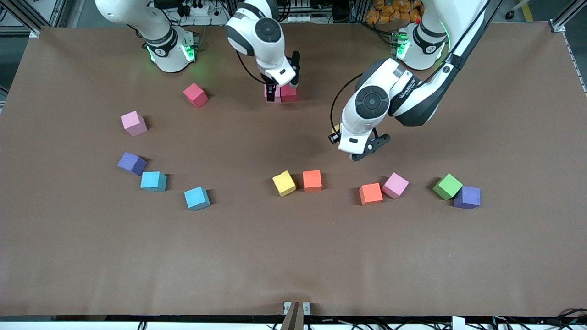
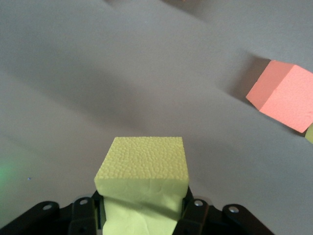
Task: Form number 2 with 11 blocks
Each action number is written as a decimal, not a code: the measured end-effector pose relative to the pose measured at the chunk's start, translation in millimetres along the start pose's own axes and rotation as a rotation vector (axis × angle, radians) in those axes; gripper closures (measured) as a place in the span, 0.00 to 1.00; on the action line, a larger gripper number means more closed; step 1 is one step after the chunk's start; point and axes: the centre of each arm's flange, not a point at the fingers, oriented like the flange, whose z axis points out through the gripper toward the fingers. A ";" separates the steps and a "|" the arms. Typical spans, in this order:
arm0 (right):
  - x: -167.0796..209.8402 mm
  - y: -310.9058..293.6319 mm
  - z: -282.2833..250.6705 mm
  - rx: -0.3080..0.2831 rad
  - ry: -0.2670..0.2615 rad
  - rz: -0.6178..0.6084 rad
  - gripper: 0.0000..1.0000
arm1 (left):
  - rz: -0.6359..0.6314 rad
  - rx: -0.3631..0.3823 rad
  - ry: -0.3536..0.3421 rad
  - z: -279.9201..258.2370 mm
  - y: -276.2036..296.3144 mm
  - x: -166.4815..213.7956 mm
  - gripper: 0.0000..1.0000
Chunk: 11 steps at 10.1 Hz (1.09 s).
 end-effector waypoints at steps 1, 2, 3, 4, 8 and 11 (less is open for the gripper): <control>-13.4 34.3 -17.7 -0.008 0.026 0.073 0.00 | -0.015 -0.007 -0.009 -0.2 -2.1 -1.5 0.44; -31.9 76.8 -38.7 -0.015 0.052 0.160 0.00 | -0.046 -0.017 -0.011 -1.5 -2.7 -2.6 0.44; -53.1 120.1 -62.7 -0.016 0.070 0.246 0.00 | -0.095 -0.030 -0.006 -3.4 -1.9 -3.3 0.44; -76.7 164.5 -93.4 -0.016 0.091 0.332 0.00 | -0.148 -0.041 -0.004 -6.1 -1.0 -5.3 0.44; -166.7 301.8 -153.2 -0.034 0.187 0.613 0.00 | -0.377 -0.052 -0.011 -9.5 3.4 -27.1 0.44; -195.3 356.8 -99.7 0.030 0.180 0.732 0.00 | -0.535 -0.080 -0.014 -3.5 5.8 -36.0 0.44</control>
